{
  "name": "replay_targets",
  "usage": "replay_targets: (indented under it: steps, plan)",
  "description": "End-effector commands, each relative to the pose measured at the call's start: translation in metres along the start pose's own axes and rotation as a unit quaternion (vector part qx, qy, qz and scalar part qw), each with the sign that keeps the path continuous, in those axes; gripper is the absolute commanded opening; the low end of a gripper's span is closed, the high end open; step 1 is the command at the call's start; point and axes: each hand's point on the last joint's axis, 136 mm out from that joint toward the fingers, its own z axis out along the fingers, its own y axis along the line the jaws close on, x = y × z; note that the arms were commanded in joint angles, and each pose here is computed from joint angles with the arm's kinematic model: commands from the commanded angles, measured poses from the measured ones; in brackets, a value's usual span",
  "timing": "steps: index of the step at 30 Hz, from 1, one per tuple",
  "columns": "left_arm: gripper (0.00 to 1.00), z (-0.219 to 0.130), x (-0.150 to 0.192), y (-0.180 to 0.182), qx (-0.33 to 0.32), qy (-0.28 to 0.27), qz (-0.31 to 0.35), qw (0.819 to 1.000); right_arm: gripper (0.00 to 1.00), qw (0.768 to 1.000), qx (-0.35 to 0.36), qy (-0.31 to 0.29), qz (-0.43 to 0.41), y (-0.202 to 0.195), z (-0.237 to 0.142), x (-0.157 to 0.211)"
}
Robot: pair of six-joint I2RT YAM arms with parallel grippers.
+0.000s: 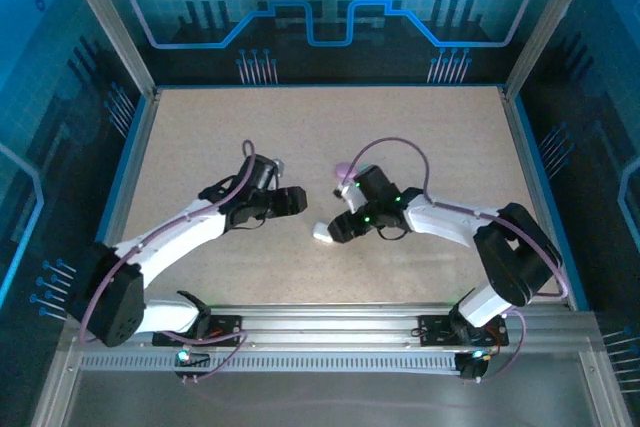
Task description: Insert the wireless bluetooth earbuds into the charging case
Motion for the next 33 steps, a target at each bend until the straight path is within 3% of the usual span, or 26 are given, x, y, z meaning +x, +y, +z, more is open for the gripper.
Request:
replay_targets:
  steps: [1,4,13,24,30,33]
  plan:
    - [0.74,-0.013,-0.012,0.005,0.008,-0.036,-0.007,0.999,0.68,0.988,0.034,-0.024,-0.145,0.004,0.020,-0.011]
    - [0.75,-0.017,-0.014,0.012,0.001,-0.039,-0.008,0.999,0.71,0.978,0.058,-0.011,-0.201,0.004,0.032,-0.006]
    - [0.76,-0.019,-0.015,0.020,-0.003,-0.042,-0.011,0.999,0.73,0.956,0.042,0.003,-0.289,0.006,0.047,0.004]
    - [0.77,-0.018,-0.015,0.020,0.005,-0.038,-0.012,0.999,0.58,0.946,-0.012,0.035,-0.321,0.013,0.061,0.021]
    - [0.77,-0.017,-0.017,0.018,0.013,-0.038,-0.012,0.999,0.44,0.945,-0.016,0.031,-0.324,0.014,0.059,0.020]
    - [0.77,-0.017,-0.017,0.014,0.023,-0.038,-0.008,0.999,0.43,0.945,-0.017,0.017,-0.326,0.018,0.053,0.013]
